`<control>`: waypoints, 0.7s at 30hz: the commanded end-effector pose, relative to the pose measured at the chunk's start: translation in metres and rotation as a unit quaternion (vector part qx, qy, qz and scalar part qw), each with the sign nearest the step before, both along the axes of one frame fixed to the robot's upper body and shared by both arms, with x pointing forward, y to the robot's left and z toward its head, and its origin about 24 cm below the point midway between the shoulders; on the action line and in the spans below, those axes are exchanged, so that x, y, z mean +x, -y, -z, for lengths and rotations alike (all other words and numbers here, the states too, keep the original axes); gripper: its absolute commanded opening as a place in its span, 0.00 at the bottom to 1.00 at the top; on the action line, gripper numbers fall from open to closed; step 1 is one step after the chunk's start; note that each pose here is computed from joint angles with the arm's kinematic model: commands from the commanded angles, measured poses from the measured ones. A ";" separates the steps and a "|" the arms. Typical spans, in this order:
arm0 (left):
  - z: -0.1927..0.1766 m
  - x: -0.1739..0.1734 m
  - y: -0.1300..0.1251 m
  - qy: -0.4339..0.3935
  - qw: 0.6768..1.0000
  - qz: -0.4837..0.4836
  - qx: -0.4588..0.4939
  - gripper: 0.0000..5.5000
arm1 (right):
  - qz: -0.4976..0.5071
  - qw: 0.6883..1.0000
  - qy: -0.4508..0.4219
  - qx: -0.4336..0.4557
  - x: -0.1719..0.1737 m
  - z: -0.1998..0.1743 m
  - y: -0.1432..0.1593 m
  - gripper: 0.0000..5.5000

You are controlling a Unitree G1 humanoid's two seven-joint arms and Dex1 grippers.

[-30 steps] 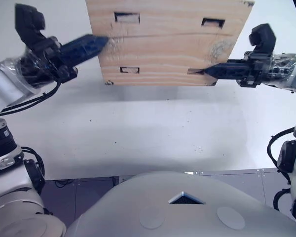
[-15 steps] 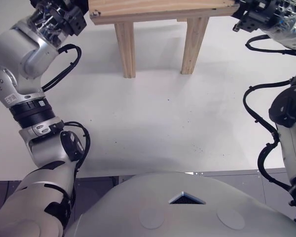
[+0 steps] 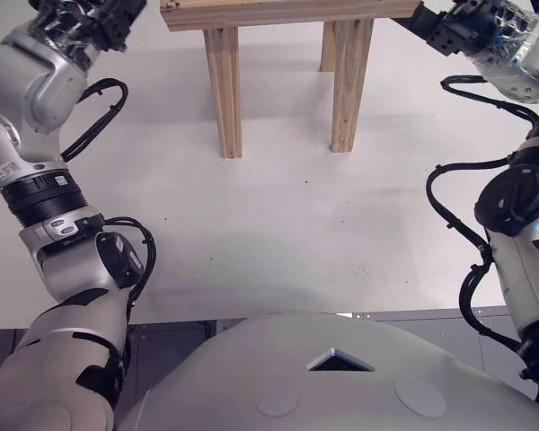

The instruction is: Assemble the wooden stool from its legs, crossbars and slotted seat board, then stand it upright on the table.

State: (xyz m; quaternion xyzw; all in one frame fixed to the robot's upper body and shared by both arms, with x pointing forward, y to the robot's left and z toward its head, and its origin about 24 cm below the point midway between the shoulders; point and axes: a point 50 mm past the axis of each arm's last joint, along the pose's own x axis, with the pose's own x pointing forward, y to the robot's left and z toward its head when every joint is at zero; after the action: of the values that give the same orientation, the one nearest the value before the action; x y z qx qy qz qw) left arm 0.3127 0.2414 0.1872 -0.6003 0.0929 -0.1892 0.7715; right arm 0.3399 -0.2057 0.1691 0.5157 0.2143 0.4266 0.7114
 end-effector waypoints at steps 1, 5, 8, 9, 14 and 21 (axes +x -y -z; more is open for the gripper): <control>0.004 -0.009 -0.029 0.007 0.996 -0.081 0.036 0.66 | 0.099 0.992 0.051 -0.062 -0.008 0.003 0.031 0.80; 0.058 -0.026 -0.046 -0.027 0.946 -0.175 0.270 0.61 | 0.258 0.927 0.163 -0.218 -0.022 0.025 0.041 0.77; 0.113 -0.044 -0.033 -0.061 0.881 -0.185 0.431 0.52 | 0.386 0.827 0.178 -0.369 -0.033 0.062 0.031 0.68; 0.126 -0.049 -0.025 -0.059 0.863 -0.184 0.467 0.50 | 0.407 0.798 0.179 -0.406 -0.039 0.074 0.024 0.66; 0.152 -0.068 0.022 -0.007 0.808 -0.181 0.560 0.35 | 0.454 0.727 0.198 -0.475 -0.072 0.099 -0.012 0.50; 0.152 -0.080 0.047 0.021 0.802 -0.198 0.563 0.19 | 0.436 0.720 0.213 -0.496 -0.095 0.112 -0.041 0.32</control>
State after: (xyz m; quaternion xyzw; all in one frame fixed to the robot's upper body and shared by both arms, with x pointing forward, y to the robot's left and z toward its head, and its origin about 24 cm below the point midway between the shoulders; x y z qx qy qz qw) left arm 0.2363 0.1953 0.0348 -0.0676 0.0497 0.0420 0.9956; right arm 0.2501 -0.1720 0.0603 0.0160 -0.0157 0.0029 0.9997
